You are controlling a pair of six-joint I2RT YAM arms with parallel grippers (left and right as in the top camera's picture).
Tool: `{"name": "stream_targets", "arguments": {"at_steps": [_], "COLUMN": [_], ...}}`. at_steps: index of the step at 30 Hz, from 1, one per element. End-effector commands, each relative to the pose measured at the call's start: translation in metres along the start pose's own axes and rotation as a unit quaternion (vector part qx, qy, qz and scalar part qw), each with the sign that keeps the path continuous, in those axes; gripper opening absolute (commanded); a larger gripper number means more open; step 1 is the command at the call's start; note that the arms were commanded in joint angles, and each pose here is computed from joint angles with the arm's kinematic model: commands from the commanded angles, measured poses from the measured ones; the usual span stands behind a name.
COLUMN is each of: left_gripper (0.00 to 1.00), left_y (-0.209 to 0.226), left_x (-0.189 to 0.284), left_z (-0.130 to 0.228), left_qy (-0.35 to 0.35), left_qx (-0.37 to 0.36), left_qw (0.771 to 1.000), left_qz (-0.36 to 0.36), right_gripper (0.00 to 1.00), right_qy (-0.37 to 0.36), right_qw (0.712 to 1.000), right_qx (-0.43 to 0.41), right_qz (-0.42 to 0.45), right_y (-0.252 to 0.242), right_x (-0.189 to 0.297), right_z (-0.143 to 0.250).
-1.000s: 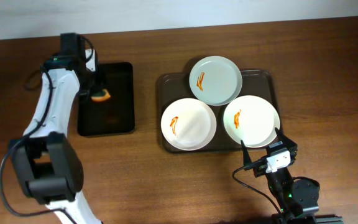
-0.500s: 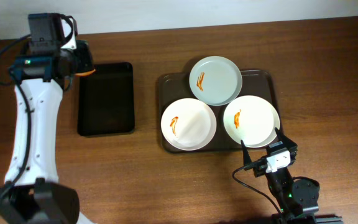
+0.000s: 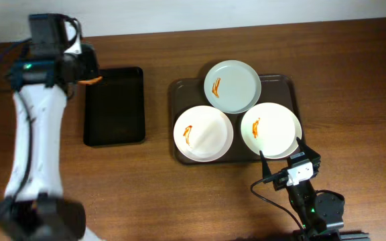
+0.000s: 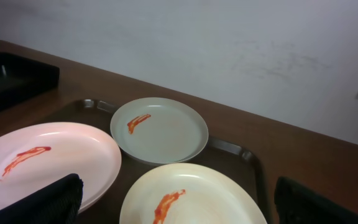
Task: Clean dirty plates on tray and stack at the side
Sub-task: 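Move the sponge onto the front-left white plate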
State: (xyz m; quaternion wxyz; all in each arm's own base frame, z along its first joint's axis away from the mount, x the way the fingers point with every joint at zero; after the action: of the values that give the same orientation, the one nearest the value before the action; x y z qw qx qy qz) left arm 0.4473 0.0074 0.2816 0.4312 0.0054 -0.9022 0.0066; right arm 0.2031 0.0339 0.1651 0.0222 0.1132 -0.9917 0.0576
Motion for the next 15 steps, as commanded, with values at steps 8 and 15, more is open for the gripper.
{"name": "stream_targets", "arguments": {"at_steps": [8, 15], "left_gripper": [0.0, 0.0], "left_y": [-0.028, -0.162], "left_x": [-0.003, -0.017], "left_z": [0.012, 0.132], "left_qy": [0.028, 0.189], "left_qx": [-0.006, -0.089], "left_qw": [0.995, 0.945], "left_qz": [0.1, 0.251], "right_gripper": [0.98, 0.99], "right_qy": [0.002, 0.002], "right_qw": [1.0, 1.0], "right_qx": [-0.003, -0.002], "right_qz": [-0.004, -0.004], "right_y": [0.001, 0.001], "right_x": [0.0, 0.0], "right_z": [0.003, 0.003]}}
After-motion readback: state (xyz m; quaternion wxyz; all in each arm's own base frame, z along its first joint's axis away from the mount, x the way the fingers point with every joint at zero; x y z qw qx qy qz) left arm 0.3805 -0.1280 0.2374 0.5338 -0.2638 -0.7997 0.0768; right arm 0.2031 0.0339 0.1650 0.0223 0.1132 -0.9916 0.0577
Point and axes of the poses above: each gripper's point midway between its finger pads, its own x axis back along the fingers, its own y axis along the line the jaws close on, z = x × y, the point moved 4 cm from there along x, back along the fingers, and after that the axes turned 5 degrees about -x, right-handed, at the moved point
